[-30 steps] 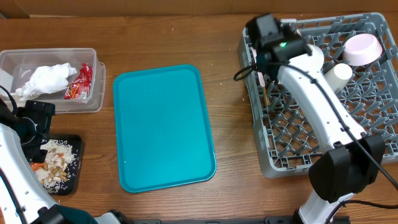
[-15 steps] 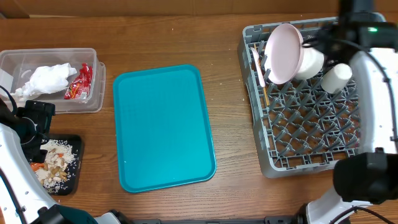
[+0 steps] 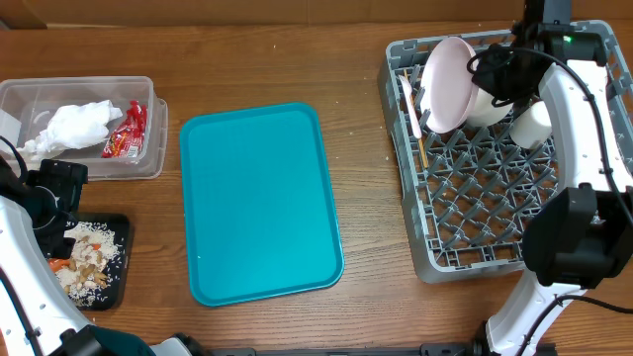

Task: Sort waste into correct bins and load items into the dishwasher

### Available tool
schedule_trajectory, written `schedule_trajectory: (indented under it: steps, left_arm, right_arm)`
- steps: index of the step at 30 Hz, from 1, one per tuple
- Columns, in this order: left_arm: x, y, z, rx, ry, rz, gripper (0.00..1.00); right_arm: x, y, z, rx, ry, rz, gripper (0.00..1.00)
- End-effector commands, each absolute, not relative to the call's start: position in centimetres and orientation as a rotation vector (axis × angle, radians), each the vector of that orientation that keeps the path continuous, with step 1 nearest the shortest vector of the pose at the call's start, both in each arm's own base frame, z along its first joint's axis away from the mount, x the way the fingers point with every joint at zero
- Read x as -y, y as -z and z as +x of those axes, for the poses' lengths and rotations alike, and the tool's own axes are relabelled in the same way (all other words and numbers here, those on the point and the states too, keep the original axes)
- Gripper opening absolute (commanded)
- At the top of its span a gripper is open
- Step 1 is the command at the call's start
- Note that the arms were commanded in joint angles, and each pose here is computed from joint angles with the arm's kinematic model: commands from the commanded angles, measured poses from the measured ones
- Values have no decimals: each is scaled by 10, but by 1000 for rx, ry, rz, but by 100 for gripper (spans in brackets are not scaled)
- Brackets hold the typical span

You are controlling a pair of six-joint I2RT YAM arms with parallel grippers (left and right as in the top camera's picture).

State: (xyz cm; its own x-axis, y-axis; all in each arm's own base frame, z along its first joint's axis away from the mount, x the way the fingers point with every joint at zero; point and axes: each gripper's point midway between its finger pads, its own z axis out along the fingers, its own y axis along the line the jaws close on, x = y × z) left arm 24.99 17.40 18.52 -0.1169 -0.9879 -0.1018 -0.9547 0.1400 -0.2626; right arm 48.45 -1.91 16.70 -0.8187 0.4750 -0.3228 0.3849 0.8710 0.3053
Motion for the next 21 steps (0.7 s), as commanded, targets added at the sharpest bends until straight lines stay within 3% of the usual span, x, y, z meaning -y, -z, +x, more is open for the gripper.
schedule_trajectory:
  steps: [1,8,10,12,14,21]
  left_arm:
    - [-176,-186,251,-2174,180,-1886,100]
    - [-176,-186,251,-2174,180,-1886,100]
    - [-176,-186,251,-2174,180,-1886,100]
    - [-176,-186,251,-2174,180,-1886,100]
    - [-176,-186,251,-2175,180,-1886,100]
    - [-176,-186,251,-2175,180,-1886,100]
  right_arm:
    - [9,-175,486,-2641,-400,569,4]
    - [11,-218,483,-2549,-387,539,4]
    - [16,-242,476,-2499,-351,532,13]
    - [16,-277,460,-2435,-337,516,35]
    - [14,-303,438,-2403,-339,505,43]
    - [35,-327,339,-2478,-106,627,43]
